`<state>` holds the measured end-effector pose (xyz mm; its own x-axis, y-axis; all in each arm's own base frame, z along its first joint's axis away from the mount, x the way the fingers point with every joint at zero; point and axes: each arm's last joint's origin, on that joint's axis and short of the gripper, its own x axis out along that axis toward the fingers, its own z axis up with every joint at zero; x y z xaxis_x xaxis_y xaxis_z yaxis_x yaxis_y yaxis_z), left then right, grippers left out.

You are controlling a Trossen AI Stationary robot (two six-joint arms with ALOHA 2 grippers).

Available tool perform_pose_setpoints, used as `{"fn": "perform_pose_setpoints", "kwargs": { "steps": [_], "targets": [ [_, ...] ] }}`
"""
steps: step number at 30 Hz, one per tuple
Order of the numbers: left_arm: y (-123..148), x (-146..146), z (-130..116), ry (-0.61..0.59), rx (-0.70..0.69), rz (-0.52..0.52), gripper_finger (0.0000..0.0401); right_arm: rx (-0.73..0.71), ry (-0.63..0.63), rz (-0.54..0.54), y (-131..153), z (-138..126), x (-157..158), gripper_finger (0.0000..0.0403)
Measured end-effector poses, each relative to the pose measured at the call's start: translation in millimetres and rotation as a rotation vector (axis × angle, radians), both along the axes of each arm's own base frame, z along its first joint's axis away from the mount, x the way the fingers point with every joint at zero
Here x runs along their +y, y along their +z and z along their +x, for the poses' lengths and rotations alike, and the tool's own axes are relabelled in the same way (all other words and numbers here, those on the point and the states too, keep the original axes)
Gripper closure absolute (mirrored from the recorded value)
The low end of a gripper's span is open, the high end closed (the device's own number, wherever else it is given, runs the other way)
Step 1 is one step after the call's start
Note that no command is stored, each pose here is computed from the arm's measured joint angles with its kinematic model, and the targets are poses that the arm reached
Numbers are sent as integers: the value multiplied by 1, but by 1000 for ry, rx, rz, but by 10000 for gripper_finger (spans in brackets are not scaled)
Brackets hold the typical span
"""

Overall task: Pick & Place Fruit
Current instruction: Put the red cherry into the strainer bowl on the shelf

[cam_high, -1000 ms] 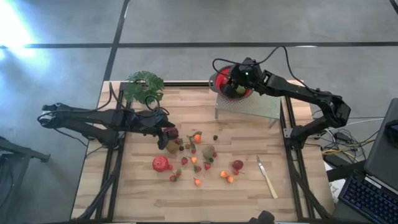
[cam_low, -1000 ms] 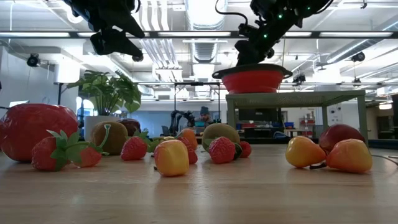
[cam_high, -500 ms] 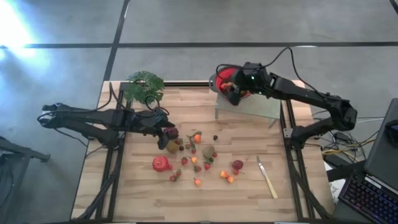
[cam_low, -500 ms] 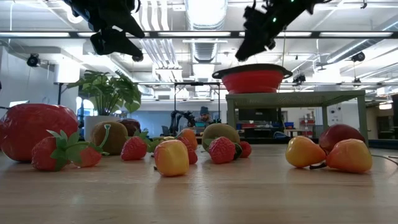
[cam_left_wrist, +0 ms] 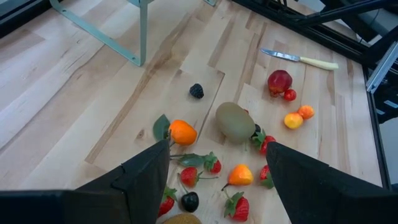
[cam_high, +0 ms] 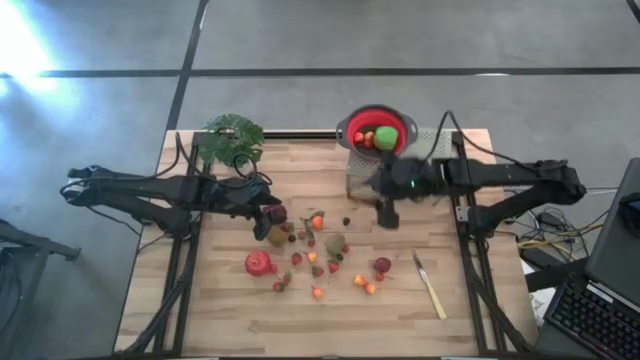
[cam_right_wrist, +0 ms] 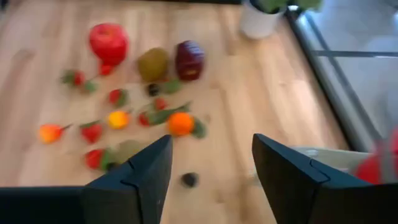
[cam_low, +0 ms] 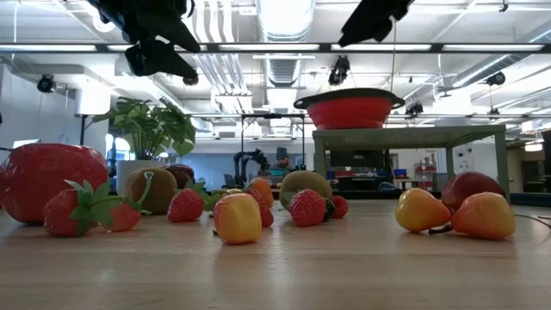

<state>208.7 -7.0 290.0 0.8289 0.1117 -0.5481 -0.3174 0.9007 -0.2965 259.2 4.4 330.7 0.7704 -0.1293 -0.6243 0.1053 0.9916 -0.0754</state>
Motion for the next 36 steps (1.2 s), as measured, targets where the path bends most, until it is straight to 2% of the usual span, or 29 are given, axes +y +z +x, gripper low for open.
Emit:
{"fn": "perform_pose_setpoints", "kwargs": {
  "steps": [7,12,20,27,32,36],
  "targets": [
    [0,0,0,0,0,0,128,52,57,4,-16,-10,58,212],
    [0,0,0,0,0,0,128,88,86,71,-31,-20,82,227],
    [0,0,0,0,0,0,128,142,77,121,-58,-25,99,246],
    [0,0,0,0,0,0,128,225,87,104,-83,-24,105,262],
    [0,0,0,0,0,0,128,309,120,185,-96,-21,114,277],
    [0,0,0,0,0,0,128,366,130,200,-109,-21,127,292]
  ]
}}
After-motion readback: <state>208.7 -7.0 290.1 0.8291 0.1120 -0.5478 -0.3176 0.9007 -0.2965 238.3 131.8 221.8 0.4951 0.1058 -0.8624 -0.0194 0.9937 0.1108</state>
